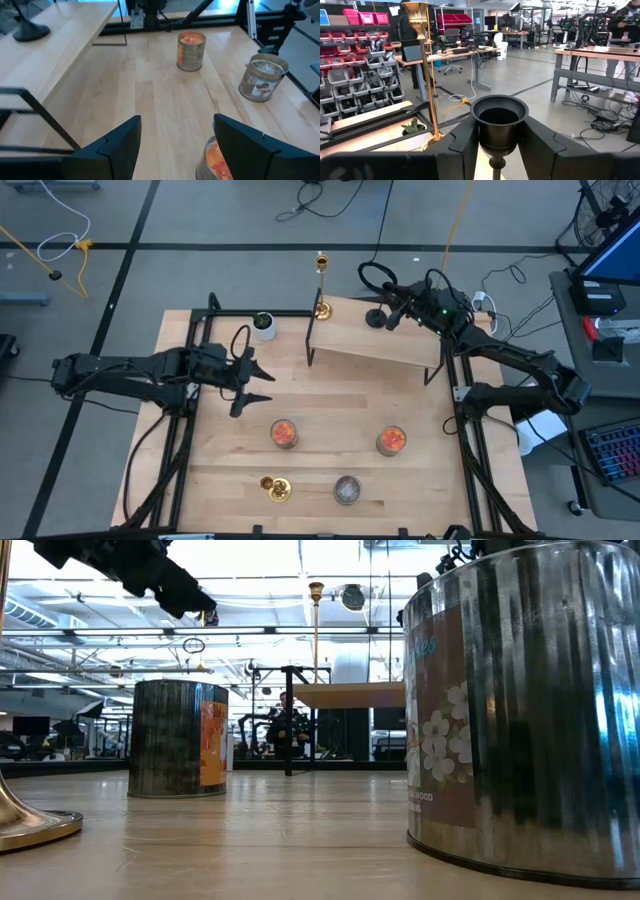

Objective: Pick & Place candle stick holders
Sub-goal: Put the black candle holder on the shelf, then put the golden candle holder on the shelf

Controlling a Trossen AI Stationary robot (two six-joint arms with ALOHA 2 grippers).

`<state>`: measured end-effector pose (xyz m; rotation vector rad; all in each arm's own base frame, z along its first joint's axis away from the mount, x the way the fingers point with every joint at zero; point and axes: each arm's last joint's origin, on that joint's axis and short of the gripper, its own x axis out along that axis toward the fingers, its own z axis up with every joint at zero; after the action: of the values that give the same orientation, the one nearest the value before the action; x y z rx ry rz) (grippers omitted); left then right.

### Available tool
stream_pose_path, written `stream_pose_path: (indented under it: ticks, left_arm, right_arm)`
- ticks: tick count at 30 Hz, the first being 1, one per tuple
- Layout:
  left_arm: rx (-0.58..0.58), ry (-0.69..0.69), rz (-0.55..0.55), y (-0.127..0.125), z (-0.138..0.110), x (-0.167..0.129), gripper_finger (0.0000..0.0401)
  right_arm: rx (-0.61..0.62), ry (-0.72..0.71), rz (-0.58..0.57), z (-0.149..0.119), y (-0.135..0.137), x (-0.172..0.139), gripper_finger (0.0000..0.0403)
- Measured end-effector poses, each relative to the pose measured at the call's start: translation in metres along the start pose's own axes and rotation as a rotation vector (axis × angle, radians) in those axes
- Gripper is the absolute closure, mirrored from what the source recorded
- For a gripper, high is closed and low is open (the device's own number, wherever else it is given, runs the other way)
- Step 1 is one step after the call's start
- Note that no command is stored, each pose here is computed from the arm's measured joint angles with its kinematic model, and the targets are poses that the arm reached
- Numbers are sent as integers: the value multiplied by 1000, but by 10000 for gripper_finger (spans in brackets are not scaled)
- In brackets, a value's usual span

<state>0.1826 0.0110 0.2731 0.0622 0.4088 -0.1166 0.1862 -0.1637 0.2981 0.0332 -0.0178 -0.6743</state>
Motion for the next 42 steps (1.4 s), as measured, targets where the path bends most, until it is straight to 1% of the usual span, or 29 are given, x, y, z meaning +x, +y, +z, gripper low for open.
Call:
stream_pose_path:
  ticks: [4, 8, 21, 24, 28, 32, 34, 39, 40, 42]
  left_arm:
    - [19, -8, 1, 0, 1, 0, 146]
    - [19, -15, 2, 0, 1, 0, 146]
    - [4, -14, 2, 0, 1, 0, 146]
    - [-12, -14, 2, 0, 1, 0, 146]
    - [-63, -7, -9, 0, 1, 0, 146]
    - [-76, -11, -51, -1, 1, 0, 146]
    - [-77, -12, -67, -2, 1, 0, 146]
    - [-88, -12, -74, -2, 1, 0, 146]
    - [-93, -12, -74, -2, 1, 0, 146]
    - [-95, -12, -74, -2, 1, 0, 146]
  right_arm:
    - [2, 1, 1, 0, 0, 0, 284]
    - [9, 22, 4, -3, 0, 0, 270]
    - [4, 23, 9, -2, 2, -2, 193]
    - [-21, 3, 25, 3, 6, -7, 179]
    - [-30, -34, 63, 12, 15, -16, 168]
    - [-47, 0, 93, 16, 23, -30, 169]
    - [-67, 24, 60, 16, 26, -36, 171]
    - [-206, 57, -155, 19, 26, -48, 166]
    - [-220, 62, -176, 19, 25, -49, 164]
    - [-211, 69, -177, 18, 25, -50, 161]
